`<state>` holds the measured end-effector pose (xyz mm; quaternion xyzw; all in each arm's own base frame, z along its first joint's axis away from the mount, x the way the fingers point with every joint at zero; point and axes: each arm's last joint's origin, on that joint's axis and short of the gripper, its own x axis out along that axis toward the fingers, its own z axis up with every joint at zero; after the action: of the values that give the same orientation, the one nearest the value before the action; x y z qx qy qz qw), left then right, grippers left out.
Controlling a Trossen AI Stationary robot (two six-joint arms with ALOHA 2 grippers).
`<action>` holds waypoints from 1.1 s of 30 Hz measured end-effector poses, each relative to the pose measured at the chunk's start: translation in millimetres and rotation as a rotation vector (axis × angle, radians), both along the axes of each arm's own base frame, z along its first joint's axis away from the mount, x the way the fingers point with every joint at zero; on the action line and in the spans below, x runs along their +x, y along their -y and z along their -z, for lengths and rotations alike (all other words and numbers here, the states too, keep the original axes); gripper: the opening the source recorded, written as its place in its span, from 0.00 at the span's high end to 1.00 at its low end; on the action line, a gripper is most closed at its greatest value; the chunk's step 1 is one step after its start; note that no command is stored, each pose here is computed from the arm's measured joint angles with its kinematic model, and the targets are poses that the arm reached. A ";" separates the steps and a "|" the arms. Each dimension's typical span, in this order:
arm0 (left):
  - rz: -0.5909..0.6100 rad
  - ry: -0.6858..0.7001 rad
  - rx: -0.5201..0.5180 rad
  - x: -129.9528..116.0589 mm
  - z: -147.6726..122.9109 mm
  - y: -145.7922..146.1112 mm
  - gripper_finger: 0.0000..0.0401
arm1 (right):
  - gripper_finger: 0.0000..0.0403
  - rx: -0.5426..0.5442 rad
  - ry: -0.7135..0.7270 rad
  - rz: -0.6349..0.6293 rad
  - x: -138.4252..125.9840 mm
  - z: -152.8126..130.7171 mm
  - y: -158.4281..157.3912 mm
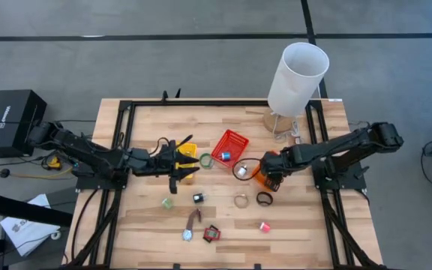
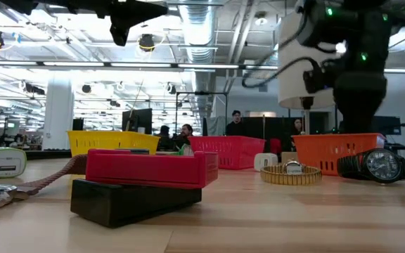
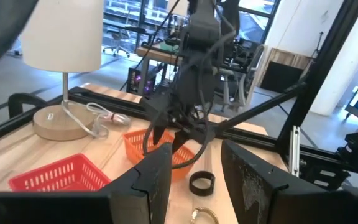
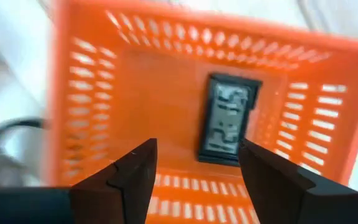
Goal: Pick & Place Office items
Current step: Adjust the yellow bin
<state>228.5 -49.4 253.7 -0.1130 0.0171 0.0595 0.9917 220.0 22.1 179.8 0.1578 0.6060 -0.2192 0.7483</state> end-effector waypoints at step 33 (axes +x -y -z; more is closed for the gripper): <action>0.151 -0.049 0.016 3.6 12.0 23.8 0.66 | 0.66 -0.124 0.822 -0.557 -28.4 -47.6 -14.0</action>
<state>232.1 -73.2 241.7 -0.1021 0.0495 -0.0123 0.9935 191.7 36.1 227.4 0.0185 0.2659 0.0338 0.9632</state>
